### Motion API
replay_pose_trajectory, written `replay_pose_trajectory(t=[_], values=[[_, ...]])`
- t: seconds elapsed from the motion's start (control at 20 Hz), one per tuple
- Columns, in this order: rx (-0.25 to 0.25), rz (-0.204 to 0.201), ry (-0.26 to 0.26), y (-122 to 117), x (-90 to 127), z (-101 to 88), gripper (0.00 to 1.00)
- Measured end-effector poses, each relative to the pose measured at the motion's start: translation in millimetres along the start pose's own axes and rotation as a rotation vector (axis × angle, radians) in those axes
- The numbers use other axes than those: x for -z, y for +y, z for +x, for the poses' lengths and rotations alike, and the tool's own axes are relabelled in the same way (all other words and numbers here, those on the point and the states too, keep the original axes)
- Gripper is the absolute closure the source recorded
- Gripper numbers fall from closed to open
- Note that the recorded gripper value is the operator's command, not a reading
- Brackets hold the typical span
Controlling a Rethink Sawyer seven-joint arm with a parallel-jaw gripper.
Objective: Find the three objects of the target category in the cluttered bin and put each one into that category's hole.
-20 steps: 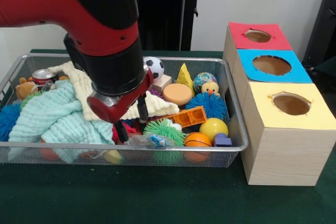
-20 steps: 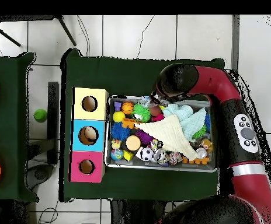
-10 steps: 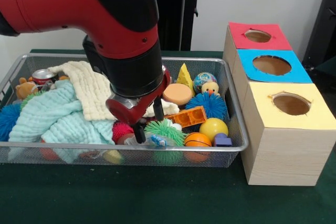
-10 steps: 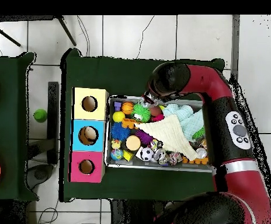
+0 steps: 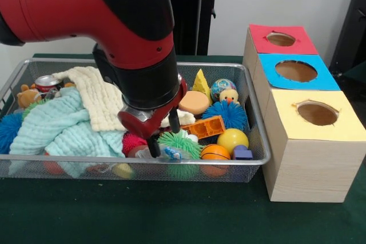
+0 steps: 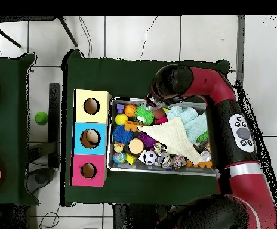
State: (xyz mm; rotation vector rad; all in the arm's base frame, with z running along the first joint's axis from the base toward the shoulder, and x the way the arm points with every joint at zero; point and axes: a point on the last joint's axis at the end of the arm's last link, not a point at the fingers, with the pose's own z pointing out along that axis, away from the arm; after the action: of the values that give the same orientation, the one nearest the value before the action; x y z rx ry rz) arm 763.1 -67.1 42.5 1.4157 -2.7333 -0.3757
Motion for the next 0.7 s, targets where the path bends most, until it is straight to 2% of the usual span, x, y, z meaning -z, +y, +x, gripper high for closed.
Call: replay_pose_trajectory(t=[0.7], values=[[-0.002,-0.013,-0.001,1.5,-7.8,0.8,0.0]])
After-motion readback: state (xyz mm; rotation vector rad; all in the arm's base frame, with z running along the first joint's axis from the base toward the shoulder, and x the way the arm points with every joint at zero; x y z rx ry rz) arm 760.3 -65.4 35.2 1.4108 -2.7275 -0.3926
